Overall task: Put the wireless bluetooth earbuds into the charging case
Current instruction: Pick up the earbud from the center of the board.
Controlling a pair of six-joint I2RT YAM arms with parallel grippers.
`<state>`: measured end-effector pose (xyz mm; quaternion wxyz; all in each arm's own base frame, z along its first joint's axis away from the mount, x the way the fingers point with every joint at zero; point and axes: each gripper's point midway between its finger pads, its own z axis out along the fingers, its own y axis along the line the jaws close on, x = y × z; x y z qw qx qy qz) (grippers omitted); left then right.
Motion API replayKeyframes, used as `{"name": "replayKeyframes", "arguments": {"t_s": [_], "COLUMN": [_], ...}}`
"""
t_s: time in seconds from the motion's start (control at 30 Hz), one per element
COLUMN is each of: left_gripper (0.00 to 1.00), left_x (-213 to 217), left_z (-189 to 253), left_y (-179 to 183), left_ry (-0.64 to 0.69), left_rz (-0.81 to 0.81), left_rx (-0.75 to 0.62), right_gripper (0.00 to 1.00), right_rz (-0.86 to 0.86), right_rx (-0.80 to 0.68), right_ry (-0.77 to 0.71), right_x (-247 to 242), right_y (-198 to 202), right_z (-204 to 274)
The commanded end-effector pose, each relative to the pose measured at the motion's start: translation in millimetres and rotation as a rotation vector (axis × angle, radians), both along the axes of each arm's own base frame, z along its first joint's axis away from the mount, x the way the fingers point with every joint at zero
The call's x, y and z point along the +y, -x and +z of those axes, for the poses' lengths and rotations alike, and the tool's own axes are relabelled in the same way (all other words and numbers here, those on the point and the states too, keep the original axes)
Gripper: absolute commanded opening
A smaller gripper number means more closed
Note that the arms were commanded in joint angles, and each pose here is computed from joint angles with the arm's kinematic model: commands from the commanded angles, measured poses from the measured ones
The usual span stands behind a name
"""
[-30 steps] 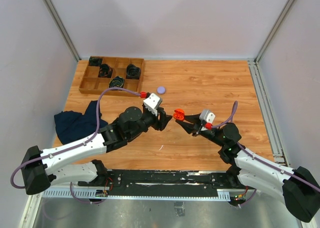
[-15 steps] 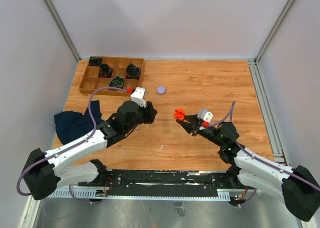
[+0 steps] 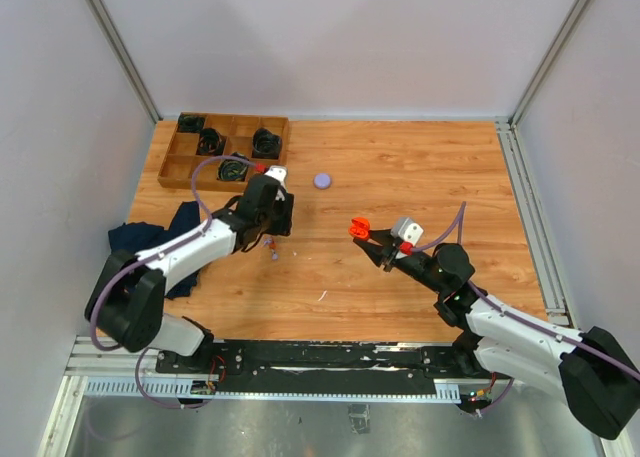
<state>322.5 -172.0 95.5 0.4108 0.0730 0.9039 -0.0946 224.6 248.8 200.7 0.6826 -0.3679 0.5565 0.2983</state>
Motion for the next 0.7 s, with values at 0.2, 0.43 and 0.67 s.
{"name": "replayKeyframes", "arguments": {"t_s": [0.2,0.43,0.67], "left_gripper": [0.57,0.57,0.53], "left_x": [21.5,24.2,24.6], "left_z": [-24.6,-33.8,-38.8], "left_y": [-24.0,-39.2,-56.5], "left_ry": [-0.272,-0.37,-0.404], "left_rz": [-0.201,-0.329,-0.417], "left_rx": [0.287,0.338,0.354], "right_gripper": [0.1,0.1,0.1], "right_rz": [-0.025,-0.031,-0.03], "right_rx": [-0.031,-0.044,-0.047], "right_ry": [0.016,0.012,0.011], "right_x": [-2.4,-4.9,-5.1], "right_y": [-1.2,-0.2,-0.1], "right_z": [-2.2,0.5,1.5]}}
